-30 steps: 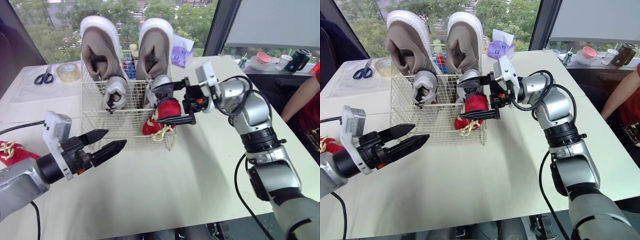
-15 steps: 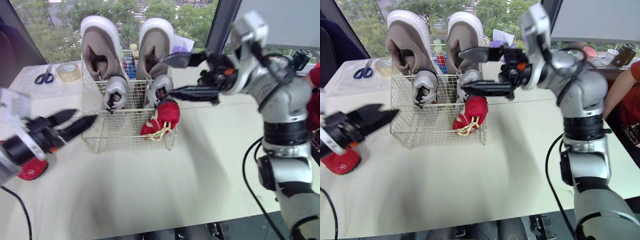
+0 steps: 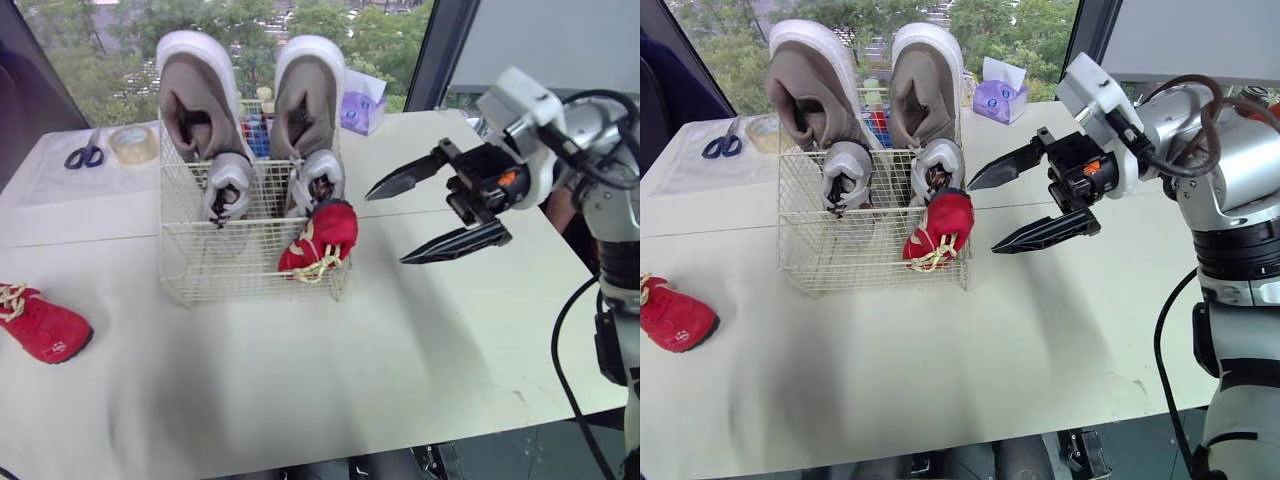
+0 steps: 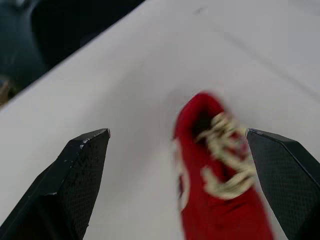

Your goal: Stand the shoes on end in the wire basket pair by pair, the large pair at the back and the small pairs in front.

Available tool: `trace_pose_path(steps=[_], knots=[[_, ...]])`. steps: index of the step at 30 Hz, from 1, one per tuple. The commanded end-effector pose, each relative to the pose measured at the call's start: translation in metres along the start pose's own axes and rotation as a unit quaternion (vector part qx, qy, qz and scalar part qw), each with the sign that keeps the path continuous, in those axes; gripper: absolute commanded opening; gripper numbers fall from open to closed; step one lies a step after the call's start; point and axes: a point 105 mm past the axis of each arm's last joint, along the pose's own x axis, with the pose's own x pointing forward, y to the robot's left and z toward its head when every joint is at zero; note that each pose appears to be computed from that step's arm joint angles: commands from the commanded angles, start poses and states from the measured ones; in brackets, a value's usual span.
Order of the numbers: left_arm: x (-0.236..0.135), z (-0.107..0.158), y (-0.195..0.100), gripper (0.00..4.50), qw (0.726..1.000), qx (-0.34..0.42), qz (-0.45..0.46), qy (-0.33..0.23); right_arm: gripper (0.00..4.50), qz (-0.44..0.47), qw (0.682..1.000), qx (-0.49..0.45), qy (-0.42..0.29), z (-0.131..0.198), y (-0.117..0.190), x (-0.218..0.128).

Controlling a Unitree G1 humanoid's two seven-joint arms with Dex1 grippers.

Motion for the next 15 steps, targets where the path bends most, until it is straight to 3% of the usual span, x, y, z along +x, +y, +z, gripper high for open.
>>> trace_pose_path(steps=[1,7,15], knots=[[-0.007,0.007,0.003,4.5,0.999,-0.036,0.011,0.012,4.43,-0.001,1.0,-0.02,-0.001,0.009,0.003,-0.003],[0.012,-0.001,0.004,4.5,0.998,-0.028,0.026,0.049,4.43,-0.005,1.0,-0.016,-0.006,0.011,0.005,-0.002],[0.068,-0.012,-0.005,4.5,0.995,-0.017,0.028,0.095,4.43,-0.028,1.0,-0.008,-0.011,0.015,0.009,-0.001]])
